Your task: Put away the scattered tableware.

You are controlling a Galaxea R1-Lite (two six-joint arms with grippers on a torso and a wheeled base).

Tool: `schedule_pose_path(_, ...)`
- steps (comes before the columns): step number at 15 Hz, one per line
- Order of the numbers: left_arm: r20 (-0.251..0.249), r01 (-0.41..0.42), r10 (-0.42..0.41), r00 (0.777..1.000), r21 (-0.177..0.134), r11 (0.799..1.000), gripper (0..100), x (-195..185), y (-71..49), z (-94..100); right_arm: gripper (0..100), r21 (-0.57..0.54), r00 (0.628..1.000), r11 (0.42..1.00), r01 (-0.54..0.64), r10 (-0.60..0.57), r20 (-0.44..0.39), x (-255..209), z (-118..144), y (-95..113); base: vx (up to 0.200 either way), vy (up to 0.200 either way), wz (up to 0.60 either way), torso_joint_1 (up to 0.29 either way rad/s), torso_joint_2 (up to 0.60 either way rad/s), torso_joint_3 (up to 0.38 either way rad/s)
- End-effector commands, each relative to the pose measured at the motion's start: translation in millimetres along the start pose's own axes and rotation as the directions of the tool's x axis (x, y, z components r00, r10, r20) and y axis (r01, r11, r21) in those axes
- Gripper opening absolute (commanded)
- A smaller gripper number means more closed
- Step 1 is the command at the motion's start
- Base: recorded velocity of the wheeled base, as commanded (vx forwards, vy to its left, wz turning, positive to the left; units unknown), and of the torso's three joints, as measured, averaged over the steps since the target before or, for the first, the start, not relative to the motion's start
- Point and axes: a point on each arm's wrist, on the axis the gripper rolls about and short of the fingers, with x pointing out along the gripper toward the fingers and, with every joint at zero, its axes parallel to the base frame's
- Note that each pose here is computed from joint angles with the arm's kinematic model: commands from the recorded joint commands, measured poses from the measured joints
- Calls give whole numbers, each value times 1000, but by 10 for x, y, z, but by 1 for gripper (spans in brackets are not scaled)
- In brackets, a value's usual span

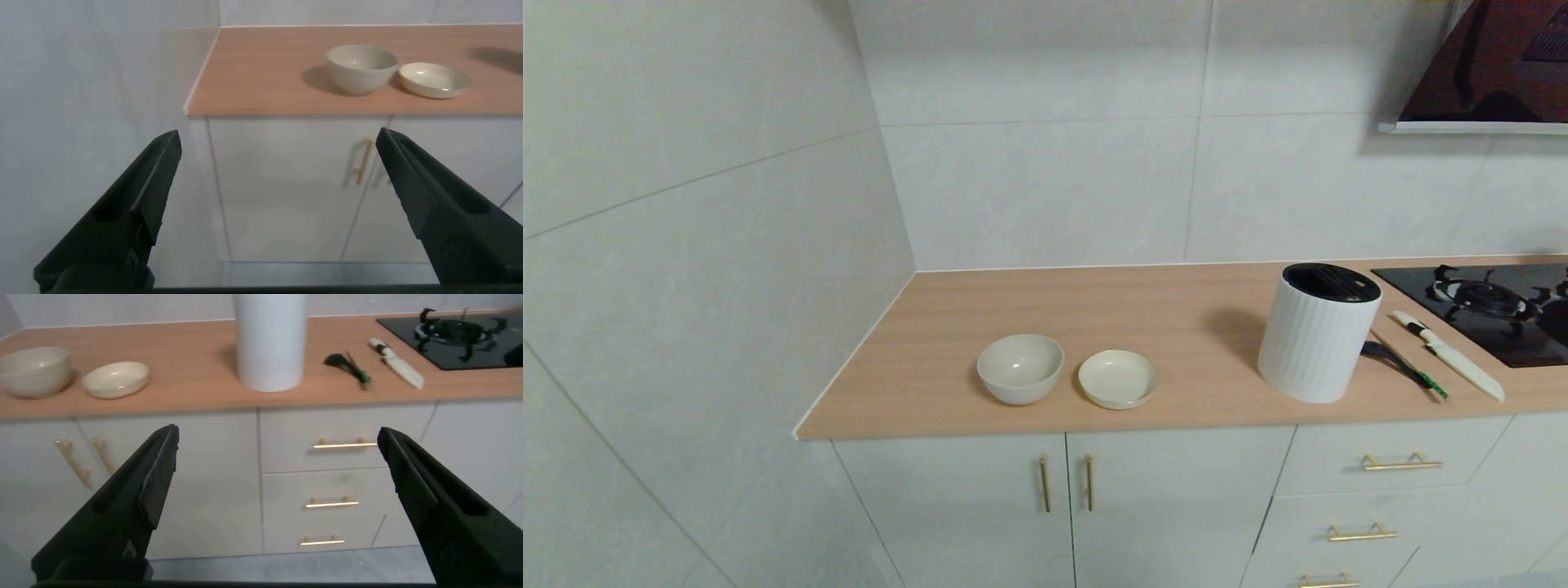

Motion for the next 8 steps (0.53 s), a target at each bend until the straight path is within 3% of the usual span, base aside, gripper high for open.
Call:
schedule_pose_path(1,-2,0,0,1000,0,1000,100,1,0,0,100,0,1000,1000,0,0,-1,0,-1,0,0,0,0,0,0,0)
schedule_pose_path(8,-2,0,0,1000,0,1000,100,1,0,0,100,0,1000,1000,0,0,-1,0,-1,0,0,0,0,0,0,0)
